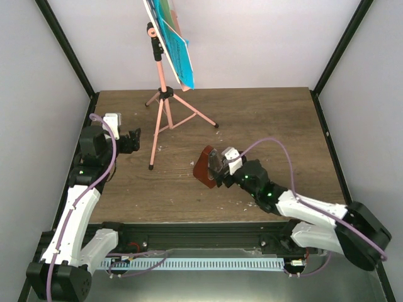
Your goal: Pack up the instrument practice props
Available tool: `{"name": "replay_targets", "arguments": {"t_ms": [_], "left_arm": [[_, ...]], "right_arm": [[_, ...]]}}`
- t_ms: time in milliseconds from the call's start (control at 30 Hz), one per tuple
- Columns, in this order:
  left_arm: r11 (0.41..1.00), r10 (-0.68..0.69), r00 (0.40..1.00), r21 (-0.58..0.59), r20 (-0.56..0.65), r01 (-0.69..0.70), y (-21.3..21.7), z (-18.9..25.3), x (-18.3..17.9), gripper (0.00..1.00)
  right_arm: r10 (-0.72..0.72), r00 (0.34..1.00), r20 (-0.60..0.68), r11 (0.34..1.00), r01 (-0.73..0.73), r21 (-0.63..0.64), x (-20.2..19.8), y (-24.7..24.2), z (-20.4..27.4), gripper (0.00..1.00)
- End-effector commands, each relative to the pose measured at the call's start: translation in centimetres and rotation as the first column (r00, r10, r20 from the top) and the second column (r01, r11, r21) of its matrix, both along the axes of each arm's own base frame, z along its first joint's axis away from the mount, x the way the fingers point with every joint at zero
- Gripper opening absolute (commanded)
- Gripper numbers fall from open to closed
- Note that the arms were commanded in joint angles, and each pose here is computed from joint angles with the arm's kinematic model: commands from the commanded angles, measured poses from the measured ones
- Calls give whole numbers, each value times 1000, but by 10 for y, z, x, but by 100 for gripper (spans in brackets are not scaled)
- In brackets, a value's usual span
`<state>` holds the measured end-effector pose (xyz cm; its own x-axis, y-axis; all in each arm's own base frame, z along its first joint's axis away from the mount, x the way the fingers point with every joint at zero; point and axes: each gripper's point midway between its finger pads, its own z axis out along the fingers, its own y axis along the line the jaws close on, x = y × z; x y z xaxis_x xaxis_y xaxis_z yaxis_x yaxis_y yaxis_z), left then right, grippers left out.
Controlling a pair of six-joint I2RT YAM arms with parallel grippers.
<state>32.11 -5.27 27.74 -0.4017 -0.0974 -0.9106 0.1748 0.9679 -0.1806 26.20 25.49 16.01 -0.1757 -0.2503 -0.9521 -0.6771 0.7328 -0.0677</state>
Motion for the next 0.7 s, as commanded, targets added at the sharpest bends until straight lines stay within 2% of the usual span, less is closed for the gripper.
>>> {"name": "replay_targets", "arguments": {"t_ms": [0, 100, 167, 267, 367, 433, 533, 667], "left_arm": [[999, -38, 999, -10, -12, 38, -6, -5, -3, 85], [987, -158, 987, -38, -13, 158, -38, -3, -11, 90], [960, -274, 961, -77, -27, 271, -76, 0, -22, 91], [891, -426, 904, -191, -31, 413, -131, 8, -42, 91], [815, -543, 839, -260, -33, 518, -178, 6, -57, 93], [804, -572, 817, -249, -77, 539, -200, -7, -58, 93], [811, -578, 804, -212, -143, 545, -223, -26, -55, 94], [807, -590, 793, -138, -148, 575, -250, -33, -49, 95]], "right_arm": [[-52, 999, 2, 994, 51, 95, -10, -17, 30, 100], [-191, 980, -50, 946, 198, 257, -8, -45, 65, 100], [-263, 955, -135, 906, 293, 304, -3, -67, 81, 100], [-302, 930, -208, 871, 358, 335, 10, -93, 103, 100], [-282, 901, -328, 870, 385, 309, 24, -104, 94, 100], [-301, 856, -420, 853, 439, 284, 33, -113, 80, 100], [-322, 817, -478, 835, 483, 263, 37, -120, 60, 100], [-268, 831, -488, 826, 459, 328, 28, -116, 61, 100]]}}
